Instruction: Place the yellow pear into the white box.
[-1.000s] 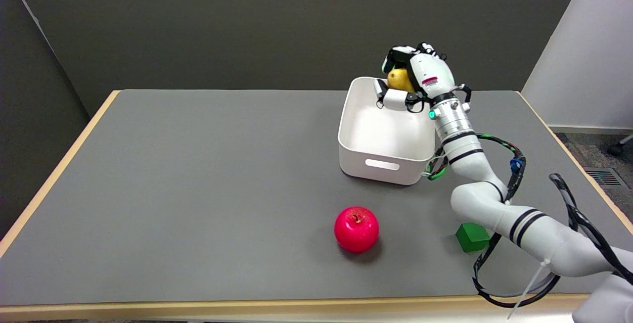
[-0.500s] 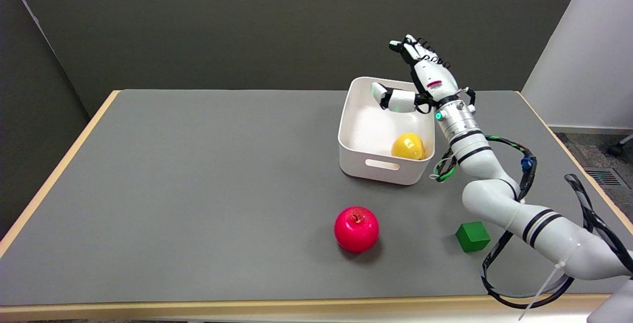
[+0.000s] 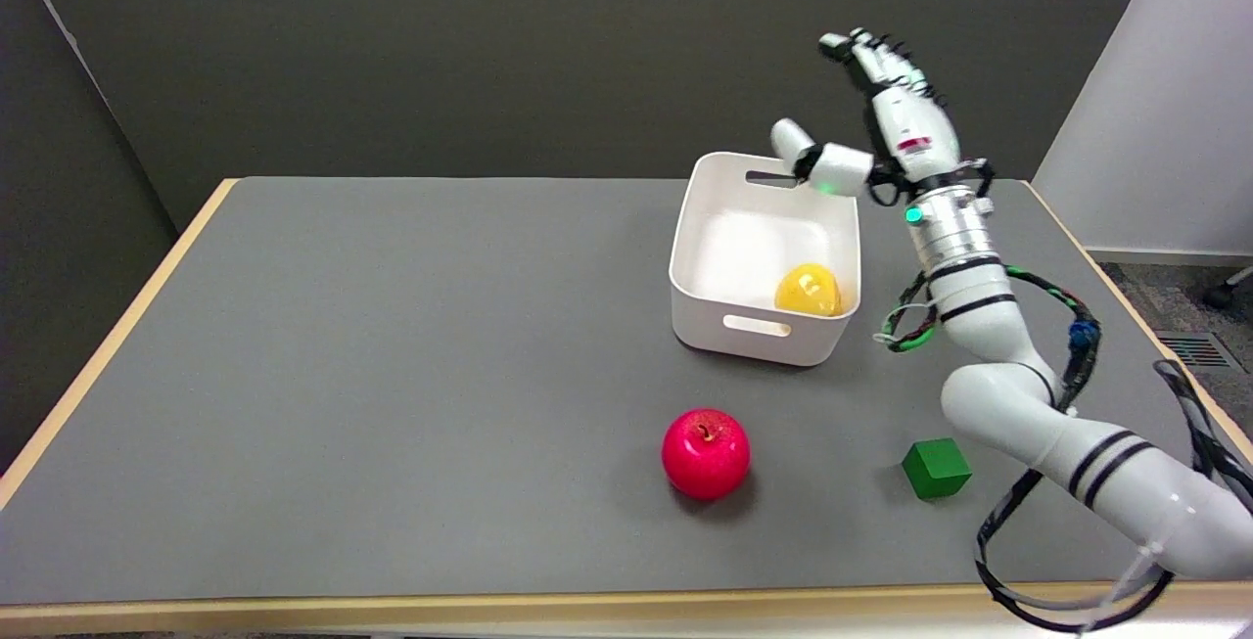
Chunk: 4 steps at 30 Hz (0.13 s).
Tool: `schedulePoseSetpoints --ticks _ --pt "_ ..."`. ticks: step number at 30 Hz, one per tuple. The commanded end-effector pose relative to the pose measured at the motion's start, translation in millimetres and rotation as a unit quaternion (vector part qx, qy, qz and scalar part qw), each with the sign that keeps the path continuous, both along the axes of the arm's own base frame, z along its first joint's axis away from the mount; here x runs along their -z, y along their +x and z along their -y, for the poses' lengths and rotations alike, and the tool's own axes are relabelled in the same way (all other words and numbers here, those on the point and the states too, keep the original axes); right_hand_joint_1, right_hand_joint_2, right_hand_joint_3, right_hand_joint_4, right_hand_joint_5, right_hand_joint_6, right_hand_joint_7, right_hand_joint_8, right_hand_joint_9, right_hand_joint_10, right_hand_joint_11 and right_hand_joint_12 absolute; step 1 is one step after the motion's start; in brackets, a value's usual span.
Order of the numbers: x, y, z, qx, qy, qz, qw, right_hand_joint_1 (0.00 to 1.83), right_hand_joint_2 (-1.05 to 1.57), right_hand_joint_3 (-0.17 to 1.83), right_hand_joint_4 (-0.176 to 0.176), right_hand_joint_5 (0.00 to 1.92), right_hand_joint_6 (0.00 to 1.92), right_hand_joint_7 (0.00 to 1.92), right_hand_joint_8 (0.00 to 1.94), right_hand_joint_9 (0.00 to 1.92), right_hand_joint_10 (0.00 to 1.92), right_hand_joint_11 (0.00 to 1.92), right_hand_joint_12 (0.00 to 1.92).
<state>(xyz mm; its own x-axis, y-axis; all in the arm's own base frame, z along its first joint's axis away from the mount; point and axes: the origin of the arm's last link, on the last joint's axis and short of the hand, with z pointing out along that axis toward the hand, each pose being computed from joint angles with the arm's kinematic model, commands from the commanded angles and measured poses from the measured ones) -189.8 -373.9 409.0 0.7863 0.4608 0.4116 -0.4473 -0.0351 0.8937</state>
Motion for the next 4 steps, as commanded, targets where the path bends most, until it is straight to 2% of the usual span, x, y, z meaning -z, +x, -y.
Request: schedulePoseSetpoints --ticks 1,2,4 --pt "-46.9 20.7 -140.3 -0.175 -0.108 0.076 0.976 0.32 0.63 0.89 0.017 0.24 0.48 0.21 0.33 0.02 0.63 0.0 1.05" --pt "-48.2 17.4 -146.3 -0.176 -0.114 0.08 0.974 0.3 0.61 0.96 0.015 0.23 0.51 0.21 0.37 0.03 0.65 0.0 1.08" --pt "-54.0 1.5 -169.4 -0.179 -0.133 0.1 0.97 0.29 0.62 0.96 0.015 0.24 0.51 0.23 0.37 0.05 0.66 0.0 1.09"
